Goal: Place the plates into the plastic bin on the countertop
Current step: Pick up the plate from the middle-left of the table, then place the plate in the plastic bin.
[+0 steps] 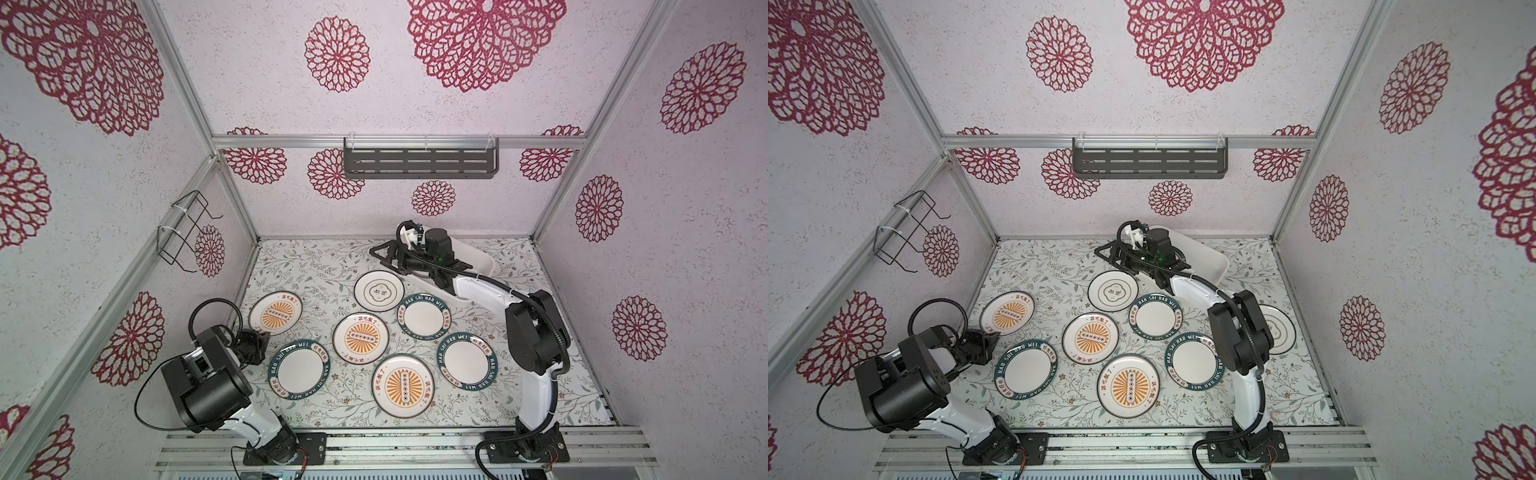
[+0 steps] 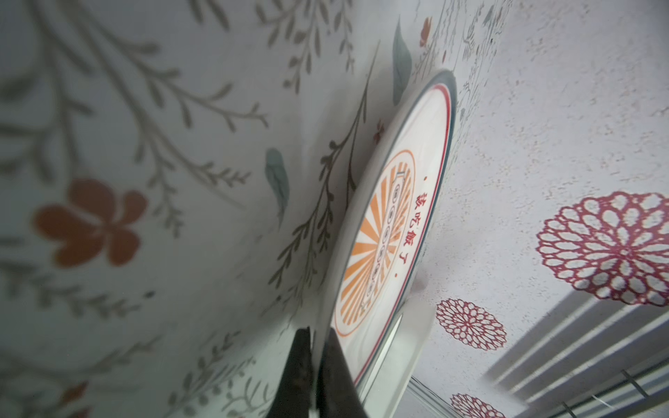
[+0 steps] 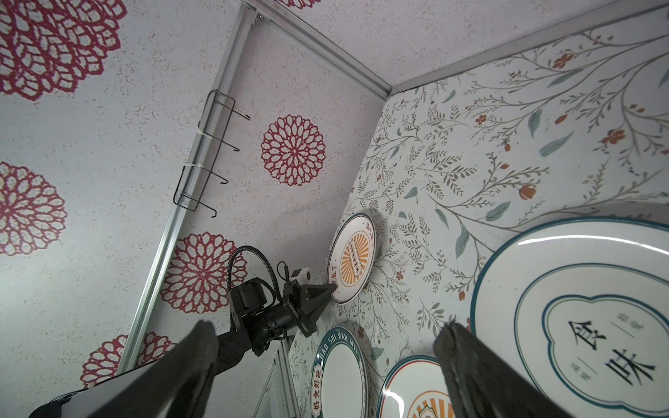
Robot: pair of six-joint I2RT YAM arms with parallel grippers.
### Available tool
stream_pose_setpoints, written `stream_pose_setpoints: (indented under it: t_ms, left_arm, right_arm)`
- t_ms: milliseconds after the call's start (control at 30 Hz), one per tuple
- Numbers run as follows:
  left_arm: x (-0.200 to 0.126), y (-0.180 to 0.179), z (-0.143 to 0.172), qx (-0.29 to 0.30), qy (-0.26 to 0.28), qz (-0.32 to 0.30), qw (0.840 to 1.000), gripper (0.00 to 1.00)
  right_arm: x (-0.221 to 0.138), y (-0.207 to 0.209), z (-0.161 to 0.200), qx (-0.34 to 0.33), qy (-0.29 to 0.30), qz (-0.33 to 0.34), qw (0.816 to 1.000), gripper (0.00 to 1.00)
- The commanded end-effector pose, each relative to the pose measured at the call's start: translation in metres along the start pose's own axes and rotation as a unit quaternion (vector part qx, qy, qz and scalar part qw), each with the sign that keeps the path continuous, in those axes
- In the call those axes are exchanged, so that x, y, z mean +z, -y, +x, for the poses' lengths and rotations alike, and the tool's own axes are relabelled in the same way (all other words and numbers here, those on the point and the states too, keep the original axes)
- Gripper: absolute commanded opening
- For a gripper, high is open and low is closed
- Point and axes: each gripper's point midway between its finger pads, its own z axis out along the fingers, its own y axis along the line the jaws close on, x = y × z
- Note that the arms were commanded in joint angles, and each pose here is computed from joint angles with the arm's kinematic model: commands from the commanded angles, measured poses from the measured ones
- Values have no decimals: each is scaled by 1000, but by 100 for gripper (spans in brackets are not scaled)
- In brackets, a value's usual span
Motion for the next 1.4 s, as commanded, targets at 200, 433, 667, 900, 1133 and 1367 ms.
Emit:
stream_pose_setpoints:
  t_ms: [200,433,667,900,1133,1367]
  left_arm:
    - [5,69,9,50,12,36,998,0]
    - [26,161,56,151,-24,62,986,0]
    - [56,247,135,225,-95,111,963,0]
    - [86,297,246,270,-215,141,928,0]
    - [110,292,348,278,-330,139,891,0]
    - [111,288,393,279,-372,148,873,0]
  right_arm:
    - [-54,-9,-35,-26,74,29,997,99]
    - [-107,25,-54,-2,129,88,988,99]
    - [-168,48,-68,-7,180,180,967,99]
    - [-198,51,-69,-2,206,198,958,99]
    - [-194,53,-65,5,203,183,962,94]
    - [-185,61,-66,21,201,166,965,86]
